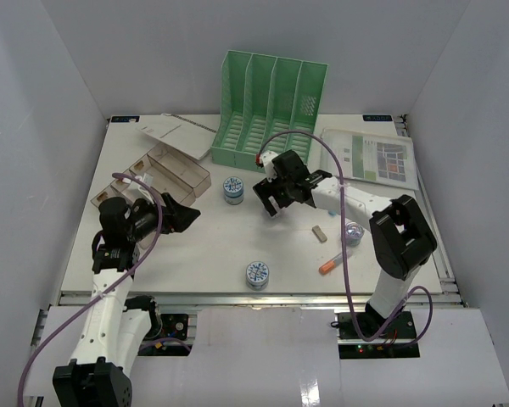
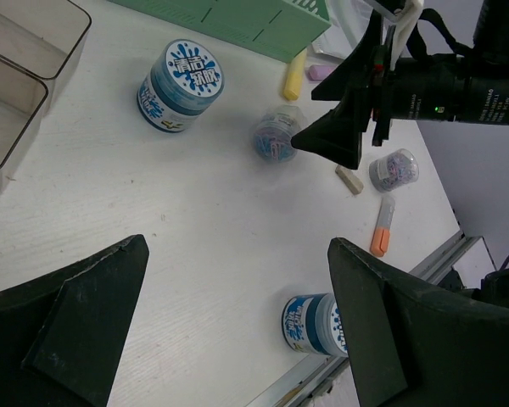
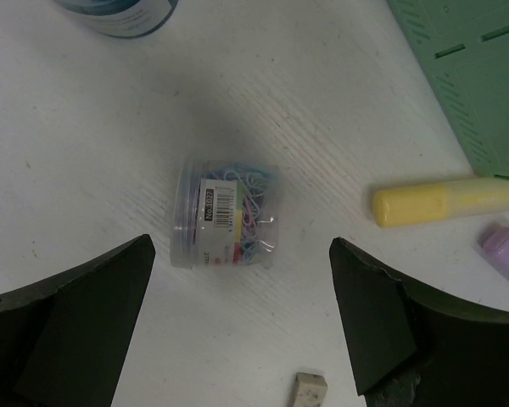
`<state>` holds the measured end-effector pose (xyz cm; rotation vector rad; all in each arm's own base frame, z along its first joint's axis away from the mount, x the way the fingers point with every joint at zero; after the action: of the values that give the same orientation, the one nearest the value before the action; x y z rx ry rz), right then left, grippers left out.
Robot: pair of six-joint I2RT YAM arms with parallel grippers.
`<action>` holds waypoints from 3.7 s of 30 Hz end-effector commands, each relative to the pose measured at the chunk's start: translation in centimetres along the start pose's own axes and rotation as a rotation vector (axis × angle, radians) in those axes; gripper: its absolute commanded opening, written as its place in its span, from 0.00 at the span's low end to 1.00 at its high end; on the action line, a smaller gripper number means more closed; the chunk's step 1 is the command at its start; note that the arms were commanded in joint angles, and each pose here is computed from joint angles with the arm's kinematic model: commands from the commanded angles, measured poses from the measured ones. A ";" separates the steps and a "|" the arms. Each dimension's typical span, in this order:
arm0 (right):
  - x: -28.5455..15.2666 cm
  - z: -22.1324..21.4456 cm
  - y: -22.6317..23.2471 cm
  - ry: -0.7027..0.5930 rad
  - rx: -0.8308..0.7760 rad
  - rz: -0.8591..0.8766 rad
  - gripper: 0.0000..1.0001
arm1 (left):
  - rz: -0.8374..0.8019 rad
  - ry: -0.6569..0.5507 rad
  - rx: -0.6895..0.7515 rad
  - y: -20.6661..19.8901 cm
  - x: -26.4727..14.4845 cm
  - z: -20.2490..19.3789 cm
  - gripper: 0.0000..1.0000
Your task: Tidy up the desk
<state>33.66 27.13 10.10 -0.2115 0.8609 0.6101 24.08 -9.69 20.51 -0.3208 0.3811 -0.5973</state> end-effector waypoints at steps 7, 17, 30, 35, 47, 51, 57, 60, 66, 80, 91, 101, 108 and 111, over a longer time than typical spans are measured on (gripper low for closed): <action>2.7 0.7 0.9 0.019 0.028 0.045 0.99 | 0.022 -0.057 0.064 -0.4 -0.6 1.5 0.98; 1.7 -0.9 2.5 0.051 0.046 0.147 0.61 | 0.067 -0.136 0.118 -0.7 -1.8 2.9 0.98; -4.5 6.1 14.1 -0.079 -0.173 0.562 0.33 | 0.232 -0.241 0.161 0.3 -3.8 4.7 0.98; -5.5 10.5 20.9 -0.095 -0.212 0.867 0.33 | 0.469 -0.305 0.133 2.8 -6.1 5.9 0.98; -3.6 13.9 33.5 -0.229 -0.218 1.113 0.31 | 0.838 -0.463 0.014 5.9 -11.6 6.7 0.98; -2.9 13.4 37.1 -0.258 -0.201 1.134 0.31 | 0.866 -0.510 0.012 5.7 -12.7 7.0 0.98; -0.5 13.1 40.1 -0.339 -0.201 1.083 0.33 | 0.876 -0.556 0.010 5.3 -13.7 7.3 0.98; 1.7 14.7 40.0 -0.422 -0.164 0.997 0.33 | 0.874 -0.570 0.012 5.1 -13.9 7.4 0.98; 4.8 16.9 38.9 -0.564 -0.108 0.837 0.34 | 0.869 -0.584 0.007 4.7 -14.2 7.5 0.98; 7.7 15.3 40.4 -0.658 -0.173 0.733 0.67 | 0.866 -0.596 0.002 4.5 -14.4 7.4 0.98; 4.0 18.1 38.8 -0.703 -0.227 0.699 0.93 | 0.831 -0.595 0.016 4.0 -14.1 7.6 0.98; -3.6 14.1 29.5 -0.459 -0.672 0.853 0.90 | 0.594 -0.685 0.170 0.0 -13.7 8.6 0.98; -7.9 6.4 17.5 -0.269 -0.703 0.690 0.90 | 0.254 -0.482 0.092 -2.4 -7.7 6.1 0.98; -9.0 1.3 10.8 -0.164 -0.491 0.565 0.90 | 0.155 -0.351 0.003 -2.2 -4.8 4.2 0.98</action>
<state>25.13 41.05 22.87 -0.3773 0.3759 1.4780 19.90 -3.85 29.35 -0.2855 -0.1084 -0.1477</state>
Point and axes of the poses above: each gripper's point midway between its finger pads, its own x axis out along the fingers, its own y axis along the line the jaws close on, z = x × y, the point moved 2 cm from there along -x, back along the fingers, and after that the axes turned 11 degrees about x, right-handed, at the moved point
